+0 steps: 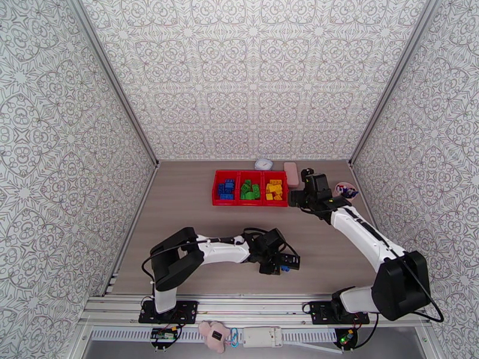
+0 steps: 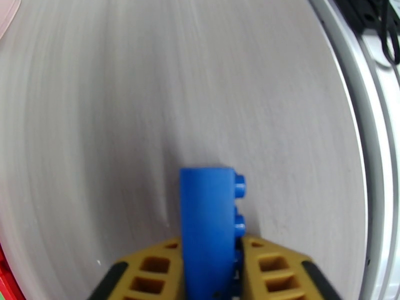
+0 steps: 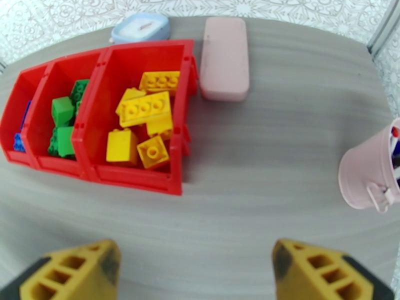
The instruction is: Sort the legos into containers by color
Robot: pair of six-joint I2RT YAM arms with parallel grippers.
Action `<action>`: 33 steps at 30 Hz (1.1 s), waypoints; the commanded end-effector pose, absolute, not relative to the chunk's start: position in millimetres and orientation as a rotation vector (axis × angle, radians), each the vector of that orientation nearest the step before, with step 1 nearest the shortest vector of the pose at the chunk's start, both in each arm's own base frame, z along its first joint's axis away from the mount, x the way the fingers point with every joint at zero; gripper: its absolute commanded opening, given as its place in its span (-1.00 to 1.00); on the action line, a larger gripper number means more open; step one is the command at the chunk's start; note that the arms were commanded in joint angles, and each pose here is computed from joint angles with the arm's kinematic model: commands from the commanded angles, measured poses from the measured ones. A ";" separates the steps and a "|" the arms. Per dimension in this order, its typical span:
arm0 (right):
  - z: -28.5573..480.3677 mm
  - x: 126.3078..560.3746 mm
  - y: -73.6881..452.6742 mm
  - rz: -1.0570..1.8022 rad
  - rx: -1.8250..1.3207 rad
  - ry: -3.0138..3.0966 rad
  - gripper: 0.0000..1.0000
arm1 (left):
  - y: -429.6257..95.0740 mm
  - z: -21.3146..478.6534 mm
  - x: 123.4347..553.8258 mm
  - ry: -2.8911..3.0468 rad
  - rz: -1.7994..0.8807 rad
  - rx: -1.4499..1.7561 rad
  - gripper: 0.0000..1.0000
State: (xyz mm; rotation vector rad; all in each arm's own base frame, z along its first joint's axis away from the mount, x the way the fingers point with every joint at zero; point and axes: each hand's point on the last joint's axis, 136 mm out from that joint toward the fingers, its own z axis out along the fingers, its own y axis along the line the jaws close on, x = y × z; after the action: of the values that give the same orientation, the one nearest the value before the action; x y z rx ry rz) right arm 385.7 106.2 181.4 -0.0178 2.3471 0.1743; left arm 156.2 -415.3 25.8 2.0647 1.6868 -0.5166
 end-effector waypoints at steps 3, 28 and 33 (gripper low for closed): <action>191.3 374.4 103.9 0.208 -0.006 2.336 0.66 | -418.3 59.3 170.0 1.665 -0.545 1.912 -0.61; 256.9 347.5 237.1 0.527 -0.506 1.993 0.89 | -249.2 169.9 334.9 1.977 -0.357 0.569 -0.76; 254.9 344.6 274.6 0.569 -0.602 1.973 0.89 | -202.5 157.3 367.8 2.135 -0.237 0.300 -0.76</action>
State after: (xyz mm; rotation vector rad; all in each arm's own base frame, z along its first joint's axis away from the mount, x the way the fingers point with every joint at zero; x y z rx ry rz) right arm 343.2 252.2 237.2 -0.5446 2.0456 0.5321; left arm 350.7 -228.2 161.7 0.5138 2.0326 -0.2937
